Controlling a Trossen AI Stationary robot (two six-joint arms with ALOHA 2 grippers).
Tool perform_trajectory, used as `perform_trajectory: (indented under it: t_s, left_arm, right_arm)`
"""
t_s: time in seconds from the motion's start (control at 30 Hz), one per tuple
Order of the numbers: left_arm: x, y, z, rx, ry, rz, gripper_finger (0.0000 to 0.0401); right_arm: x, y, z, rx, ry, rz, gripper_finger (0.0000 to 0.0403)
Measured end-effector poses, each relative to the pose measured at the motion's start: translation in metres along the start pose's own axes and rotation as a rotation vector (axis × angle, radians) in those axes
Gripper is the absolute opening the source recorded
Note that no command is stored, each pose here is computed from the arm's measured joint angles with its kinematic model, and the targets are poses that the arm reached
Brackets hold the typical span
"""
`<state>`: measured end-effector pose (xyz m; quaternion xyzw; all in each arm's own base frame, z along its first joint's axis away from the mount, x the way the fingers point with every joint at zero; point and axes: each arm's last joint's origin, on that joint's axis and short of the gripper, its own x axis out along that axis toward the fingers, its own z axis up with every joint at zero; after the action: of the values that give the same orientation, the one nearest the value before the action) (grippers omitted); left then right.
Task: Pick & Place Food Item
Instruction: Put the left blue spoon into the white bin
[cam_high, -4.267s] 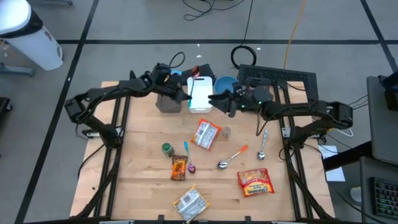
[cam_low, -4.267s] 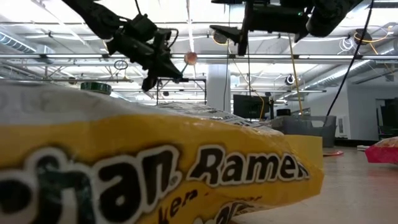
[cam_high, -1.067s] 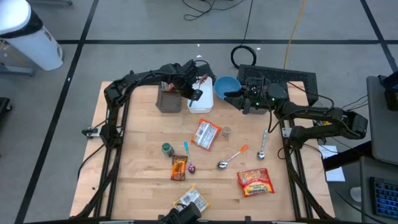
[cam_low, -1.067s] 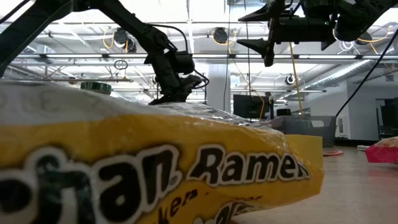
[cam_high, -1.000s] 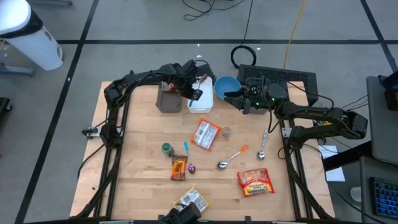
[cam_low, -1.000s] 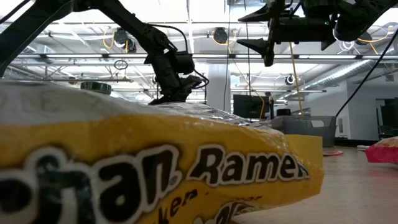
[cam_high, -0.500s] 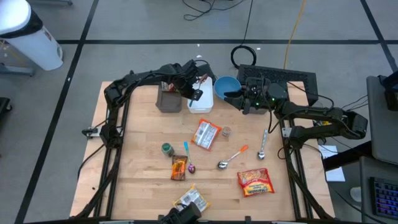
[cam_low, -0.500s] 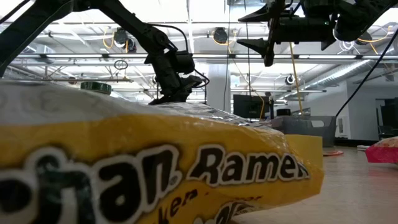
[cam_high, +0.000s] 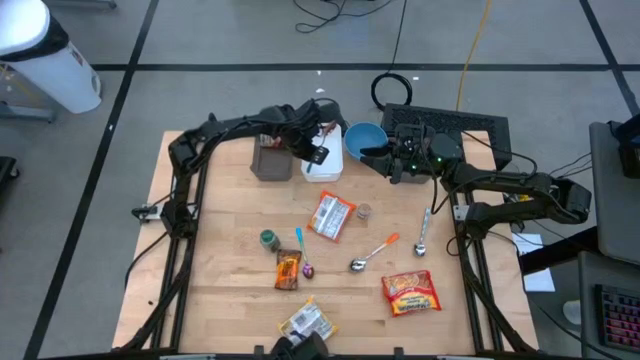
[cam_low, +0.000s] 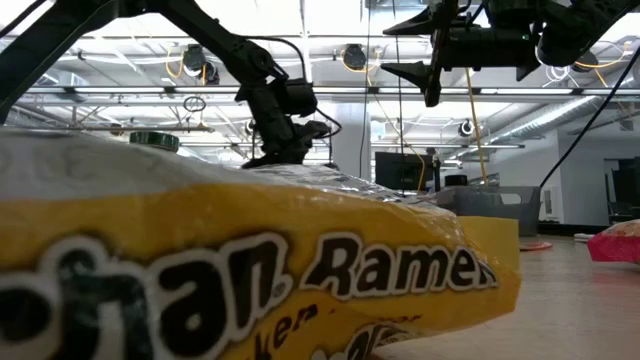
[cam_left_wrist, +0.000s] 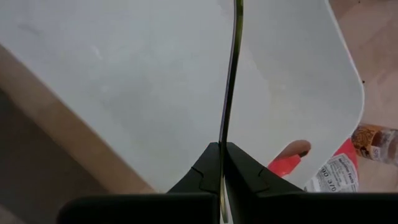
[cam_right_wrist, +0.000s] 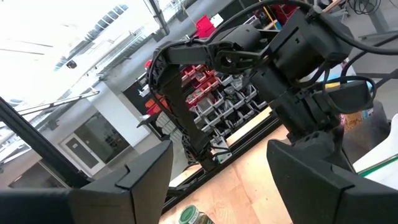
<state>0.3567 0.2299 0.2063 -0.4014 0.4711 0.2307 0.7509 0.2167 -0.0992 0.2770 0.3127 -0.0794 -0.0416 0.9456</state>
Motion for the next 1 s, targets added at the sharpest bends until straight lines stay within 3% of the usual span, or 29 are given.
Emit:
perform_trajectory:
  t_s: [0.5, 1.0]
  left_arm:
    - [0.004, 0.002, -0.001, -0.021, 0.038, 0.040, 0.0006]
    - [0.022, -0.005, 0.027, 0.033, 0.213, 0.150, 0.0006]
  right_arm:
    - [0.000, -0.001, -0.002, 0.004, 0.016, -0.014, 0.0254]
    - [0.000, -0.003, -0.003, 0.002, 0.034, -0.025, 0.0254]
